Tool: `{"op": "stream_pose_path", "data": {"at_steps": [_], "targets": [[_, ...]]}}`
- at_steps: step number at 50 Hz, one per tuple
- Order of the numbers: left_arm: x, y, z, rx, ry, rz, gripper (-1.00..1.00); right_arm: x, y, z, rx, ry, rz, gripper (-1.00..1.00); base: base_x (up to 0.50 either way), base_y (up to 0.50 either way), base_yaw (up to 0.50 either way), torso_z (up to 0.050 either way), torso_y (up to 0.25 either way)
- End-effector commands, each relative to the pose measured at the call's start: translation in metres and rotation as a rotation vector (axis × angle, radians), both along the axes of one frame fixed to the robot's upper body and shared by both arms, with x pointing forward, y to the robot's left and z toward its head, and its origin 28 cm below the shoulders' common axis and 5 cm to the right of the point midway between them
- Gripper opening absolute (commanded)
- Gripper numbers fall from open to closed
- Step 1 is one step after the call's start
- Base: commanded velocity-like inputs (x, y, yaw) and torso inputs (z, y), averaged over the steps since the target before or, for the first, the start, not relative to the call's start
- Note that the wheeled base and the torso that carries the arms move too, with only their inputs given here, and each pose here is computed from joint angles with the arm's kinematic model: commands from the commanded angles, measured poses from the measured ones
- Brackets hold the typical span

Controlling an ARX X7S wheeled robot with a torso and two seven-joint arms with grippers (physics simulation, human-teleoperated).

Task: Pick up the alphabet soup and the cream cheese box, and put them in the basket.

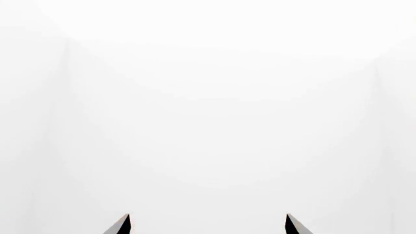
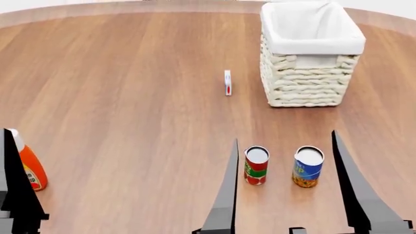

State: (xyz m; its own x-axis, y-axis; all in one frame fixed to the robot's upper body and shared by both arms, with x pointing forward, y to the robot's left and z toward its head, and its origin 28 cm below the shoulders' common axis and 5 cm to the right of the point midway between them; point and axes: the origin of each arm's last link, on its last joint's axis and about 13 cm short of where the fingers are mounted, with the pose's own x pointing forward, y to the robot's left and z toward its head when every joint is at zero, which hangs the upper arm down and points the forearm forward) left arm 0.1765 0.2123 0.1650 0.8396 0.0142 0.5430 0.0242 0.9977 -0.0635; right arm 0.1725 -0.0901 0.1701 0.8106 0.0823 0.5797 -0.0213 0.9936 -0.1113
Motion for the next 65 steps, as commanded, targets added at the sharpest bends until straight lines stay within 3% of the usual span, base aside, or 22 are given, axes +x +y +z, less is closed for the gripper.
{"op": "stream_pose_path", "data": {"at_steps": [1, 65], "targets": [[-0.0007, 0.0004, -0.0008, 0.0, 0.004, 0.0, 1.0, 0.0002, 0.0009, -0.0007, -0.001, 0.002, 0.006, 1.0, 0.16, 0.0, 0.0, 0.0, 0.0], [0.0003, -0.001, -0.0047, 0.024, -0.007, -0.007, 1.0, -0.0014, 0.0003, 0.0002, 0.001, 0.004, 0.019, 1.0, 0.19, 0.0, 0.0, 0.0, 0.0]]}}
